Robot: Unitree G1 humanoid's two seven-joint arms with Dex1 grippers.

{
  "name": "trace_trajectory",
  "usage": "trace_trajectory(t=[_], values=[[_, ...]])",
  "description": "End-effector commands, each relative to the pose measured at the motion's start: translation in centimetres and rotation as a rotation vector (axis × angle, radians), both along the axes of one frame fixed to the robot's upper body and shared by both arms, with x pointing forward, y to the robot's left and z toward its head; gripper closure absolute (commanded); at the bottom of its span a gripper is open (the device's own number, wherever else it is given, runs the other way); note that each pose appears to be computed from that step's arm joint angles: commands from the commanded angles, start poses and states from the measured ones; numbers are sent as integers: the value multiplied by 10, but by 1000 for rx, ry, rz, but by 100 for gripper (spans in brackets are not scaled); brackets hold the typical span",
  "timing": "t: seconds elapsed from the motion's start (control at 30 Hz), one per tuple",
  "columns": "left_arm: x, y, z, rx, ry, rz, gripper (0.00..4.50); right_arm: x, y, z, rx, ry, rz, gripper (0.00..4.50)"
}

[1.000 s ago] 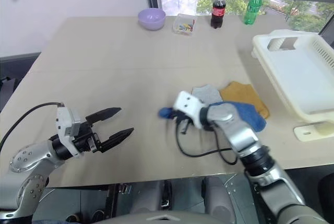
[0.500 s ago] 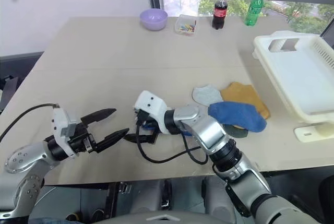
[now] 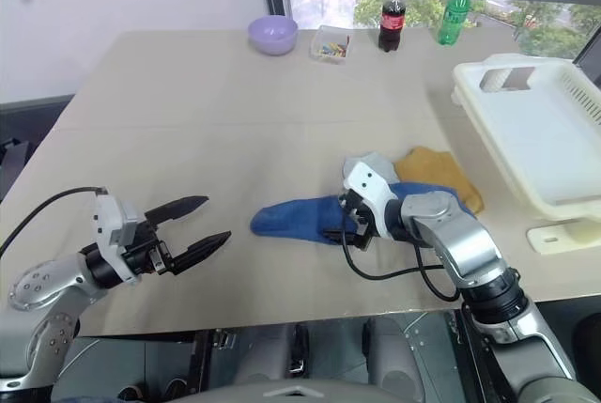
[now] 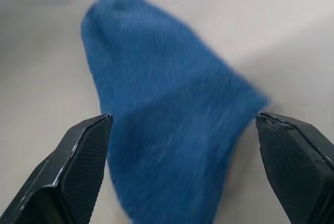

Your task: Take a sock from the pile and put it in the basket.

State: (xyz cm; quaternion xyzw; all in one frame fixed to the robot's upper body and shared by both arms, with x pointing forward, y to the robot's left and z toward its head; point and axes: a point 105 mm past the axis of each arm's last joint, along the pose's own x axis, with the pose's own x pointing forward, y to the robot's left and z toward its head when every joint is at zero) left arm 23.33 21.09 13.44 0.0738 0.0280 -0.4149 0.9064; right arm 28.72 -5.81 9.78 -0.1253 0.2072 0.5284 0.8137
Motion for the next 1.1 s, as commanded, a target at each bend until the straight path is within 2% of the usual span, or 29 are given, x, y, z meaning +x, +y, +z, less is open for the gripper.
trace_trajectory(t=[0.03, 0.07, 0.27, 0.5, 0.73, 0.9, 0.93, 0.97, 1.1], values=[[1, 2, 7, 22, -35, -13, 0, -6, -6, -1, -38, -26, 14, 131], [1, 2, 7, 24, -34, -17, 0, -7, -6, -4, -53, -28, 22, 162], [3, 2, 7, 27, -37, -25, 0, -5, -2, -7, -72, -58, 38, 443], [3, 2, 8, 31, -39, -31, 0, -1, 20, -8, -65, -96, 97, 443], [3, 1, 8, 34, -41, -32, 0, 23, 51, -6, -44, -111, 41, 443], [2, 1, 8, 31, -43, -30, 0, 18, 65, -5, -44, -103, 97, 443], [2, 1, 8, 30, -43, -30, 0, 16, 66, -5, -45, -101, 111, 380], [2, 1, 8, 28, -43, -30, 0, 13, 67, -4, -43, -99, 121, 357], [3, -1, 8, 24, -44, -35, 0, 13, 59, 5, -13, -112, 97, 197]])
